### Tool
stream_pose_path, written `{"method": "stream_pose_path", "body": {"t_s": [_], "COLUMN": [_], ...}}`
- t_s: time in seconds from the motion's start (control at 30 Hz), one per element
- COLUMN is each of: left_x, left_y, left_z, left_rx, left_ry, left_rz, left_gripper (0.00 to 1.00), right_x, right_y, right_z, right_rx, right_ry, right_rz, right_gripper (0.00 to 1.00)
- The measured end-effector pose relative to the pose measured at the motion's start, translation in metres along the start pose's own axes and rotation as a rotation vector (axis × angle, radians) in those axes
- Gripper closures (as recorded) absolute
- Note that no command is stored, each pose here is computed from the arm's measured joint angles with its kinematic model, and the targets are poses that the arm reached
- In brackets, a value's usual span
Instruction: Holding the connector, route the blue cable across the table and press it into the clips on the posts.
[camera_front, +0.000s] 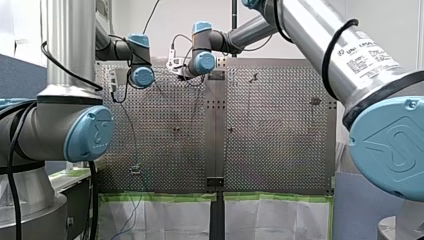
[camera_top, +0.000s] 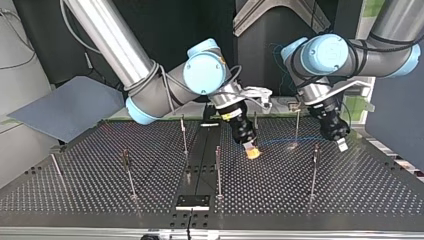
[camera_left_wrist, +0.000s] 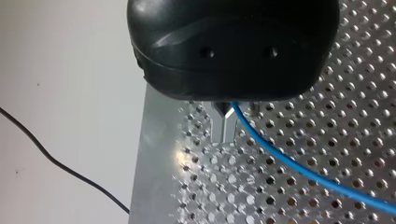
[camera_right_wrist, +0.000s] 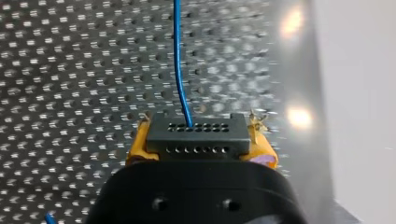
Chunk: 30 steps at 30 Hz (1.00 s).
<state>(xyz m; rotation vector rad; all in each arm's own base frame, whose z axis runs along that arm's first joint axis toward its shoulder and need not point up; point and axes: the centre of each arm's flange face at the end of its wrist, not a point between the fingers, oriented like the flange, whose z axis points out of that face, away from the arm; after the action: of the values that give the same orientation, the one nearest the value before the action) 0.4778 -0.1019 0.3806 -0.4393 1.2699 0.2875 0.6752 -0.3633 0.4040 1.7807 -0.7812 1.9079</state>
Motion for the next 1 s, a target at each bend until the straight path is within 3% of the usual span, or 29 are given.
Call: {"method": "stream_pose_path", "body": {"t_s": [0.33, 0.77, 1.0], "left_x": [0.011, 0.014, 0.020], "left_y": [0.003, 0.015, 0.018], "left_z": [0.026, 0.051, 0.062], "left_rx": [0.012, 0.023, 0.044], "left_ry": [-0.006, -0.021, -0.021], "left_rz": [0.008, 0.013, 0.004], "left_gripper": [1.00, 1.00, 1.00], "right_x": [-0.028, -0.017, -0.007], "right_y": [0.005, -0.001, 0.002], "right_z": [0.011, 0.028, 0.033], "right_rx": [-0.007, 0.011, 0.008], "right_ry": [-0.030, 0.017, 0.039], "right_rz": [-0.006, -0.004, -0.004], "right_gripper": [1.00, 1.00, 1.00]}}
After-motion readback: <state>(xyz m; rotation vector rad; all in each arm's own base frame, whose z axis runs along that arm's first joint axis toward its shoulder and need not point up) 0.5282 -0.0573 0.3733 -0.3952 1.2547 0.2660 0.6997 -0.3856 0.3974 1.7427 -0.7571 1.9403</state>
